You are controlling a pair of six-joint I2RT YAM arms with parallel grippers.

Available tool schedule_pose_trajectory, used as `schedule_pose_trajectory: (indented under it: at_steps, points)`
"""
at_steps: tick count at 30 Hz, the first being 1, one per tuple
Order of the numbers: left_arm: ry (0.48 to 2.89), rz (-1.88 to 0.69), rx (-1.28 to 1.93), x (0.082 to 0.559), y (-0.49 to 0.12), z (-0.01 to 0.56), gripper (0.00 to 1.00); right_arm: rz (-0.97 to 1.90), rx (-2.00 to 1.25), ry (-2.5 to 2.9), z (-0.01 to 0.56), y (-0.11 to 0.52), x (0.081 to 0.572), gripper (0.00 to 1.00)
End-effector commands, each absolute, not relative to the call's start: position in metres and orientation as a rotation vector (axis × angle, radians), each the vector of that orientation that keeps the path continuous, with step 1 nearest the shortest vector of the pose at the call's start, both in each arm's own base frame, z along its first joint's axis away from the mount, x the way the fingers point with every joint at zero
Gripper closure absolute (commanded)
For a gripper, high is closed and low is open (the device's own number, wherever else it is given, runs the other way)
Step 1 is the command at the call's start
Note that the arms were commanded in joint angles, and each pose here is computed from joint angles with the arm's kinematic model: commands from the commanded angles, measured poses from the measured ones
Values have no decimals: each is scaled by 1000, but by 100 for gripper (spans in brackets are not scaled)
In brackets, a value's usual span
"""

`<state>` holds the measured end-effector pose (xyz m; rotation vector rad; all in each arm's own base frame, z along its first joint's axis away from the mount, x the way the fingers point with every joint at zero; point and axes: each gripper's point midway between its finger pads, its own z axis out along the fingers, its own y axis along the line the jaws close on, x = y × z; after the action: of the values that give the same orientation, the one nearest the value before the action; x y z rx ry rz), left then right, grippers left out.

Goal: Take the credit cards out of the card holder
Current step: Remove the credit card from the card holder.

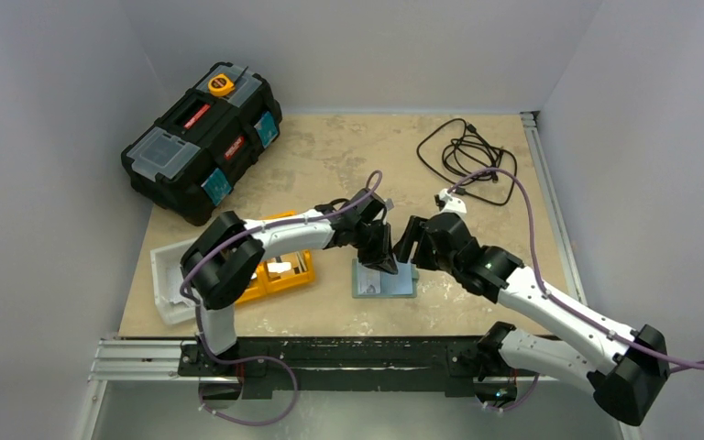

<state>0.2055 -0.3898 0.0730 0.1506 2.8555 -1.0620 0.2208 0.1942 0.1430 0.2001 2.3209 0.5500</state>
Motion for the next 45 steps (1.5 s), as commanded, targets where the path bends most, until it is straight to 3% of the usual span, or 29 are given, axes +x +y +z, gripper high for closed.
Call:
schedule_pose_trajectory:
  at_steps: [1,11,16,20,24,31,38,45]
  points:
    - [2823,-1164,184,216,-418,75,85,482,273,2313,140,175,216,35]
    - [2852,-1152,214,222,-429,61,58,508,285,2317,141,173,211,35]
    - [2806,-1157,218,225,-422,84,50,546,268,2322,142,181,211,35]
    - [2784,-1092,158,233,-398,98,49,604,248,2325,142,191,210,38]
    - [2795,-980,82,237,-362,99,53,662,215,2326,139,203,212,41]
    - [2826,-871,-42,233,-312,80,69,815,170,2375,119,238,212,50]
    - [2846,-884,-32,227,-309,67,86,805,133,2427,95,252,220,62]
    - [2886,-868,-31,223,-309,53,92,736,117,2497,65,254,223,64]
